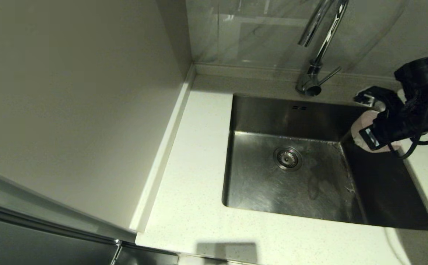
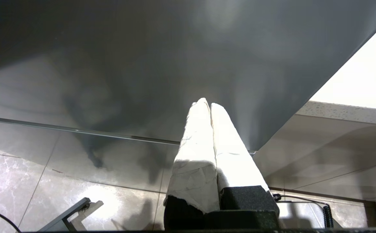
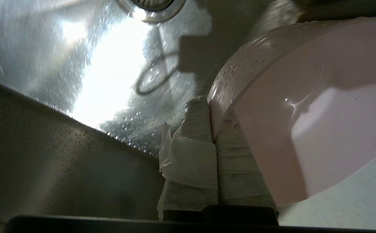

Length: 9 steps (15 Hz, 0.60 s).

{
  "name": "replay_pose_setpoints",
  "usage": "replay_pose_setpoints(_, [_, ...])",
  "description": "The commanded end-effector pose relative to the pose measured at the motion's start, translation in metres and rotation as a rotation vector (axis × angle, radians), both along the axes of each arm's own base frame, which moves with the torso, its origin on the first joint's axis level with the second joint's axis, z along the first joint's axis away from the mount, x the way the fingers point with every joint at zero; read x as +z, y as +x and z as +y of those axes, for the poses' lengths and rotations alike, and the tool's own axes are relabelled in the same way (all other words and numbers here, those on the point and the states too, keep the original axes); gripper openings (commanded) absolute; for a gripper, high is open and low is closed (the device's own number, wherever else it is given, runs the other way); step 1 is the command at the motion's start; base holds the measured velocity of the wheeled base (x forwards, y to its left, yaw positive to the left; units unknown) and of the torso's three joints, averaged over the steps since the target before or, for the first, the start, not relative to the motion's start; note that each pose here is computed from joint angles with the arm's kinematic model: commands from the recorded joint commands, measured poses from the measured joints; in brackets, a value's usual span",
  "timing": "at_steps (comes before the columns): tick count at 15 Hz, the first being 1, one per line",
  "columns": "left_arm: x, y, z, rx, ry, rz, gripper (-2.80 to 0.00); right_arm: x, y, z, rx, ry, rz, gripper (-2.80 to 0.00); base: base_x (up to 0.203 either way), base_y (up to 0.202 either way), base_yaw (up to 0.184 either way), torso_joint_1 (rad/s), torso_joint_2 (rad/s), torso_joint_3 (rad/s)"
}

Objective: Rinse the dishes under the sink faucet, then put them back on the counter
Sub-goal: Put a bowl into the sink

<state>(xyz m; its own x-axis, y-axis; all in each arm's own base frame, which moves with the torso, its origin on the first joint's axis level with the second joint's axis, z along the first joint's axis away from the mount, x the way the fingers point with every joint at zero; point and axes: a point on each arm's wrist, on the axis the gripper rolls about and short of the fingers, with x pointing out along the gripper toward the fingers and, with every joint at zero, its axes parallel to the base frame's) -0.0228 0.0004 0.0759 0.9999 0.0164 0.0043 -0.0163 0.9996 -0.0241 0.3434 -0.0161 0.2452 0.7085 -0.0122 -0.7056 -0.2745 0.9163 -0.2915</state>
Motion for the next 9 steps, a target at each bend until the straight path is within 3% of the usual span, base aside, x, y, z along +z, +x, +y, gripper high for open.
replay_pose_setpoints(1, [0.000,0.000,0.000,0.000,-0.001,-0.002,-2.80,-0.040,0.014,0.010,0.047,-0.030,0.080,-2.80,0.000,0.000,0.000,0.000,0.00,0.000])
replay_pose_setpoints(9, [0.000,0.000,0.000,0.000,-0.001,-0.002,-2.80,-0.145,0.085,0.015,0.105,-0.125,0.030,-2.80,0.000,0.000,0.000,0.000,0.00,0.000])
